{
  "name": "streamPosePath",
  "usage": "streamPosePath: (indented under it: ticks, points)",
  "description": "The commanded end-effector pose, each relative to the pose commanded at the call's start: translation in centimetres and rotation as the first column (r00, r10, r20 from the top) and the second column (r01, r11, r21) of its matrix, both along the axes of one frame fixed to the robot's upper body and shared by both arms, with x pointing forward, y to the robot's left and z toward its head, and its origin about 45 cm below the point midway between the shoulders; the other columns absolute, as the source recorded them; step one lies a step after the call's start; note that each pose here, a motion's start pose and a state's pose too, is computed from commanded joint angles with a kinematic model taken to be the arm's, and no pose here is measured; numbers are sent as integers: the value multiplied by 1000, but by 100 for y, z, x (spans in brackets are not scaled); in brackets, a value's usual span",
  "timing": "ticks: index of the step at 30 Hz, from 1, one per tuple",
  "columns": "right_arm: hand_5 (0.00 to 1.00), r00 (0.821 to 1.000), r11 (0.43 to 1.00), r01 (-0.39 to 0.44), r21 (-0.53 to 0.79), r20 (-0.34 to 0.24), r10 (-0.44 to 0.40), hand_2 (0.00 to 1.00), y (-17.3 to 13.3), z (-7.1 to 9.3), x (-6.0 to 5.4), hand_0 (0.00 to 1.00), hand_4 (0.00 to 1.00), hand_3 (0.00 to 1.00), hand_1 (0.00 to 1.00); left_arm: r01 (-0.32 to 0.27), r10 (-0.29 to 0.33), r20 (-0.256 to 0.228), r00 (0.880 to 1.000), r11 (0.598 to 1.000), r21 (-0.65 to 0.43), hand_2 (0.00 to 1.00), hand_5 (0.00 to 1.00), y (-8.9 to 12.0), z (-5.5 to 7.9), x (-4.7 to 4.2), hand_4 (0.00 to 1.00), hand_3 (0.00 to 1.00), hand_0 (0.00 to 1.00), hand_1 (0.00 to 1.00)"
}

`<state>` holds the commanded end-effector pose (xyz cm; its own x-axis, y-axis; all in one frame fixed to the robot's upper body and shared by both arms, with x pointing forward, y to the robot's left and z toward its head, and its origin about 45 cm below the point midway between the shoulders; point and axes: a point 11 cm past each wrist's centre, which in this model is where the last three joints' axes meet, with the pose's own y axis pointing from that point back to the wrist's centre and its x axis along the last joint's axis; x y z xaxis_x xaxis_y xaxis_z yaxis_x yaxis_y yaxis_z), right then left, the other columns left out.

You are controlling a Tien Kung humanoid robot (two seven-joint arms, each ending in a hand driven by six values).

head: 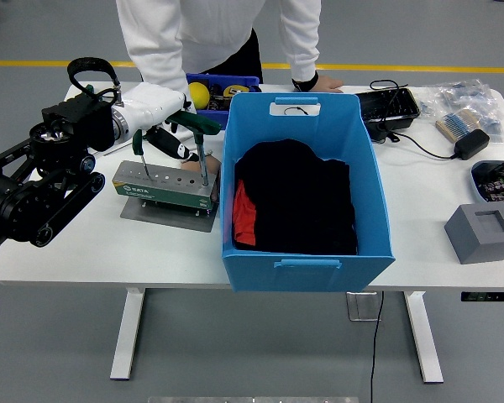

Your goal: Lift tool from toolbox,place it in box,lift tool from toolbox,place it in box

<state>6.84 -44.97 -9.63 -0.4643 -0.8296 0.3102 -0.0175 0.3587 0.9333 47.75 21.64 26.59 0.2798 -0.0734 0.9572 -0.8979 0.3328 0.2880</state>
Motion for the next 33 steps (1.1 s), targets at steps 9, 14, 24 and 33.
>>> streamPosePath:
  ticks: [9,14,24,33]
  points:
    - [678,1000,1000,0,-4,0,0,743,-8,4,7,676,796,570,672,-6,5,-42,999,999,-32,250,568,-77,-117,19,998,320,313,246]
    - [678,1000,1000,0,-7,4,0,742,-13,8,20,676,796,569,671,-26,23,-60,998,999,-43,196,609,-102,-170,23,998,264,234,177]
    - [678,1000,1000,1,-13,9,-1,743,-22,15,40,676,796,569,672,-45,43,-34,998,997,-55,132,625,-155,-140,50,998,192,150,95]
    - [678,1000,1000,0,-14,8,0,740,-23,17,46,676,796,569,671,-64,62,-30,998,996,-64,49,684,-126,-180,55,998,86,87,11]
